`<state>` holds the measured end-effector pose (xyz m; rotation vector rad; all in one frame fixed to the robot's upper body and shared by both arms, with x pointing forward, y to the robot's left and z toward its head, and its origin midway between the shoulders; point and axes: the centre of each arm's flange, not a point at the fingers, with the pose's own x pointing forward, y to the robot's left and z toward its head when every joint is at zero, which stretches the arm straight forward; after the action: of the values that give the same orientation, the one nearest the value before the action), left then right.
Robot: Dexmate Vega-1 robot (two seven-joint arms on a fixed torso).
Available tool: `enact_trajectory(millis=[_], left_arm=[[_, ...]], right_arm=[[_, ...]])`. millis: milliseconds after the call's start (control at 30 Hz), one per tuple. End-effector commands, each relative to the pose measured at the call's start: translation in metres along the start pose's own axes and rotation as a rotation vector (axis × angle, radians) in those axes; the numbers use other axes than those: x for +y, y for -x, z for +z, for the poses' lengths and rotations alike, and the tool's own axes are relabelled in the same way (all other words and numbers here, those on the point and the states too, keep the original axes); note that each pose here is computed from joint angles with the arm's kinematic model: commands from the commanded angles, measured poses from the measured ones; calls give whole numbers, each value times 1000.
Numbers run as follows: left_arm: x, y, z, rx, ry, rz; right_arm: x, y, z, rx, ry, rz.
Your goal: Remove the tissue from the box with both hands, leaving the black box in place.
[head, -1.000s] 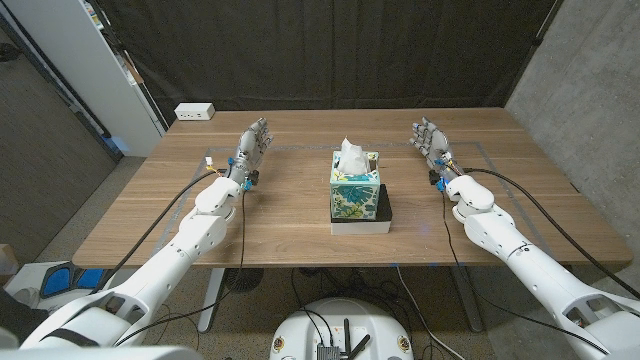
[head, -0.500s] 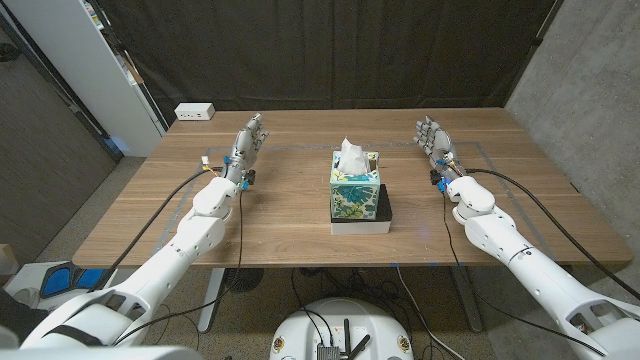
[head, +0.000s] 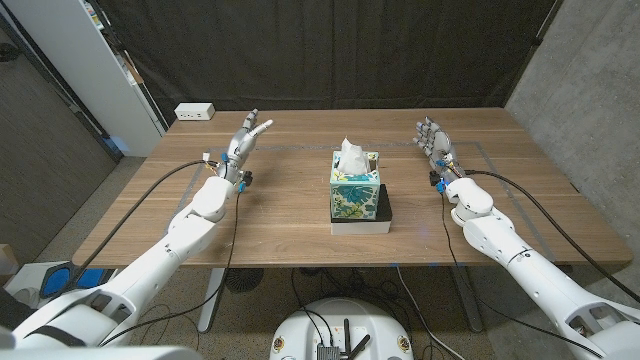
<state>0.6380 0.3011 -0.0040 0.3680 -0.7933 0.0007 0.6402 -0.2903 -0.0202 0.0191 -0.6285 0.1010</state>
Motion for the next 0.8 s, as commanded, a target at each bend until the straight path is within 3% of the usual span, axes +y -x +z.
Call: enact_trajectory(millis=[33, 800], left_arm=[[-6, 10, 20, -34, -279, 46], [-12, 20, 20, -45, -260, 68]], right_arm=[[-2, 6, 4, -7, 2, -11], [-1, 2, 0, -9, -2, -7]])
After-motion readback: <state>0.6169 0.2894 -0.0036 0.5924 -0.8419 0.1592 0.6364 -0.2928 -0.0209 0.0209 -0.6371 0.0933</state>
